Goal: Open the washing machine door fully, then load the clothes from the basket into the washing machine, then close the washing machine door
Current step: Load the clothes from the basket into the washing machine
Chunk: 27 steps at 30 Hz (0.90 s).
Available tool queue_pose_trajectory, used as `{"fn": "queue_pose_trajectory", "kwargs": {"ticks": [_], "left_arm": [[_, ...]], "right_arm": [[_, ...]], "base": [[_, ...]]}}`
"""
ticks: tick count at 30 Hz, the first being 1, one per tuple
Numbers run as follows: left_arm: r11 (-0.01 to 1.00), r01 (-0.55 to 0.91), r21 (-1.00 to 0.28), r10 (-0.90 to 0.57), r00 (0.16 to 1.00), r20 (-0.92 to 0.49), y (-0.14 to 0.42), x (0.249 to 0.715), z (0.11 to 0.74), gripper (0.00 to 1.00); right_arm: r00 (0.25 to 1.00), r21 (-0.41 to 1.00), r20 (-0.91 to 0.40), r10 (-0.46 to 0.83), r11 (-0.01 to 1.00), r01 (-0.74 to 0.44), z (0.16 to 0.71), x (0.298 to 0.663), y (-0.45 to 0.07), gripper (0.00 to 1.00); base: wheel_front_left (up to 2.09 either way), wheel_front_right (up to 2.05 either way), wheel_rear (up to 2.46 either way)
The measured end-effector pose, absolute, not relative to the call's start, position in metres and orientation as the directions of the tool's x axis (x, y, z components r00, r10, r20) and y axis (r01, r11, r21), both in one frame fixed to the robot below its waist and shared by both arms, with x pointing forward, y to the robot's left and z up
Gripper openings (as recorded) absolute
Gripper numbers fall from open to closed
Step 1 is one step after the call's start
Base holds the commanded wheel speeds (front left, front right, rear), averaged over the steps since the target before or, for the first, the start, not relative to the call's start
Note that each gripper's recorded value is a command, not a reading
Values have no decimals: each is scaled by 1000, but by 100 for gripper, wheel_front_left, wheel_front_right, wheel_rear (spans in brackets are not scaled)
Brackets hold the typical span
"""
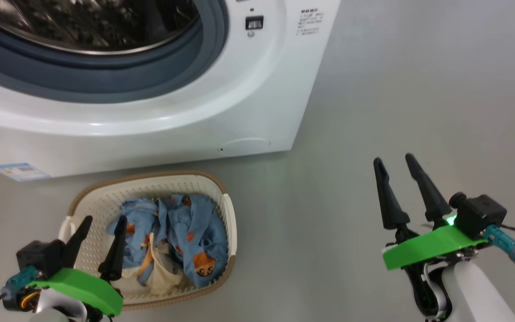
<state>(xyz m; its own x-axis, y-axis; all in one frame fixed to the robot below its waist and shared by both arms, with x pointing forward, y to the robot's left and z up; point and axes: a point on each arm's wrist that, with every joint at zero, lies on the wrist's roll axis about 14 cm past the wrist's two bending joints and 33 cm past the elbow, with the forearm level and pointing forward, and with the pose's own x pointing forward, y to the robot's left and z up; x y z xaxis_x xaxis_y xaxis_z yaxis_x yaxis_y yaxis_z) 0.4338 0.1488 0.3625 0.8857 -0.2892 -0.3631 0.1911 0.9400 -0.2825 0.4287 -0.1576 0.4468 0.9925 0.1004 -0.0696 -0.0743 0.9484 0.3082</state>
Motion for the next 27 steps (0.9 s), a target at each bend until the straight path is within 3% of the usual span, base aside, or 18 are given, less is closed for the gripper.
{"fn": "queue_pose_trajectory", "kwargs": {"ticks": [16,27], "left_arm": [[935,230,-270,-354,654,-669,137,437,248,100],[940,251,-231,-330,504,-798,142,435,185,100]], "right_arm": [[988,299,-136,67,954,-23,405,461,-171,100],[977,307,-200,77,952,-12,369,472,-170,100]], "base": [[0,0,0],[0,0,0]]}}
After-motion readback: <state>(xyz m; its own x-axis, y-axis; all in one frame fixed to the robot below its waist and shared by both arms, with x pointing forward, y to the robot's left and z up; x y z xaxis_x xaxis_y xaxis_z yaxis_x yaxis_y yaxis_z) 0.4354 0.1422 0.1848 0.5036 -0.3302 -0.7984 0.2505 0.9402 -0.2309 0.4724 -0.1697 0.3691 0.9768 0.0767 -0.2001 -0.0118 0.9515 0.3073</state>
